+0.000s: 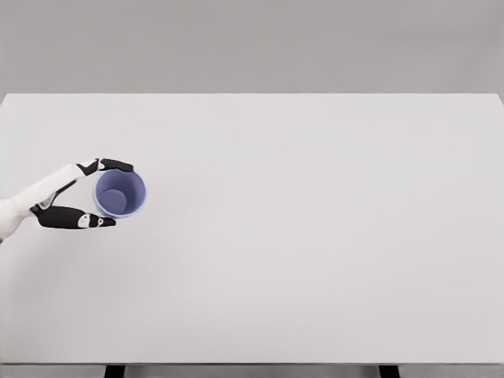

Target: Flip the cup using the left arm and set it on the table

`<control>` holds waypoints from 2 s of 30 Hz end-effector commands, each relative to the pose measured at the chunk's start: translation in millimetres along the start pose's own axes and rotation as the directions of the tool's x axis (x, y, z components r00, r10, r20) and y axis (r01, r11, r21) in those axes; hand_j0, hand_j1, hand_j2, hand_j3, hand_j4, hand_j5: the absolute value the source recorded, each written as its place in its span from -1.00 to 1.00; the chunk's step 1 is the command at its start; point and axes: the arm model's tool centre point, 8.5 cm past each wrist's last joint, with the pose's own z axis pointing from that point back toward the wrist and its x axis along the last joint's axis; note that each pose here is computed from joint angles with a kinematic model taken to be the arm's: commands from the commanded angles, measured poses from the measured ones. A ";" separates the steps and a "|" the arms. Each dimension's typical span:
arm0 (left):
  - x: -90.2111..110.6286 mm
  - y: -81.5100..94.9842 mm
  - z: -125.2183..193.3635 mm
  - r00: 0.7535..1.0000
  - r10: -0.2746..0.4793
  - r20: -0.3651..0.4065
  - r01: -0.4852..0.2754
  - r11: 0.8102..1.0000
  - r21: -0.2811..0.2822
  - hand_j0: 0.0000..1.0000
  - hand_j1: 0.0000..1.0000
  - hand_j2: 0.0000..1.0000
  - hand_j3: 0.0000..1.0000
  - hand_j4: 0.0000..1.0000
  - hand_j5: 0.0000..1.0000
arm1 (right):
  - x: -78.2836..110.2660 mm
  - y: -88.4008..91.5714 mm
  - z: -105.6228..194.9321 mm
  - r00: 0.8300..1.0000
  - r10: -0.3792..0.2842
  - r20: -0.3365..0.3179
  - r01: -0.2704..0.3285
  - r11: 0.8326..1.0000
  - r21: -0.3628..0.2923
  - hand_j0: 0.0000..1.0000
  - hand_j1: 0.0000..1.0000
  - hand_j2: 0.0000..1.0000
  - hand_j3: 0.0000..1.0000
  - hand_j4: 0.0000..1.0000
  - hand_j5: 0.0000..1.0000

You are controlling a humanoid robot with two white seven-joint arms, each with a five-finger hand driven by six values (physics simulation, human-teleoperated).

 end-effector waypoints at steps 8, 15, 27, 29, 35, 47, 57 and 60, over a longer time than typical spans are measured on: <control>-0.4 -4.0 -2.8 0.999 0.037 0.013 -0.037 0.999 0.018 0.61 0.61 0.61 0.61 0.61 0.61 | 0.1 0.0 0.0 1.000 -0.001 0.000 0.001 1.000 0.000 1.00 1.00 1.00 1.00 1.00 1.00; -3.1 -11.9 -2.9 0.994 0.103 0.025 -0.104 0.994 0.045 0.61 0.61 0.61 0.61 0.61 0.61 | 0.1 0.0 0.0 1.000 -0.001 0.000 0.001 1.000 0.000 1.00 1.00 1.00 1.00 1.00 1.00; -4.5 -29.5 -14.7 0.986 0.155 0.056 -0.158 0.986 0.052 0.61 0.61 0.61 0.61 0.61 0.61 | 0.1 0.0 0.0 1.000 -0.001 0.000 0.001 1.000 0.000 1.00 1.00 1.00 1.00 1.00 1.00; -6.1 -33.6 -15.2 0.983 0.174 0.056 -0.176 0.983 0.049 0.61 0.61 0.61 0.61 0.61 0.61 | 0.1 0.0 0.0 1.000 -0.001 0.000 0.001 1.000 0.000 1.00 1.00 1.00 1.00 1.00 1.00; -6.4 -42.4 -18.8 0.975 0.211 0.071 -0.215 0.975 0.059 0.61 0.61 0.61 0.61 0.61 0.61 | 0.1 0.0 0.0 1.000 -0.001 0.000 0.001 1.000 0.000 1.00 1.00 1.00 1.00 1.00 1.00; -8.7 -54.3 -22.5 0.968 0.237 0.078 -0.242 0.968 0.062 0.62 0.62 0.62 0.62 0.62 0.62 | 0.1 0.0 0.0 1.000 -0.001 0.000 0.001 1.000 0.000 1.00 1.00 1.00 1.00 1.00 1.00; -19.6 -66.7 -26.5 0.963 0.262 0.062 -0.266 0.961 0.072 0.65 0.65 0.65 0.65 0.65 0.65 | 0.1 0.0 0.0 1.000 -0.001 0.000 0.001 1.000 0.000 1.00 1.00 1.00 1.00 1.00 1.00; -19.8 -68.2 -27.4 0.962 0.265 0.064 -0.270 0.960 0.072 0.67 0.67 0.67 0.67 0.67 0.67 | 0.1 0.0 0.0 1.000 -0.001 0.000 0.001 1.000 0.000 1.00 1.00 1.00 1.00 1.00 1.00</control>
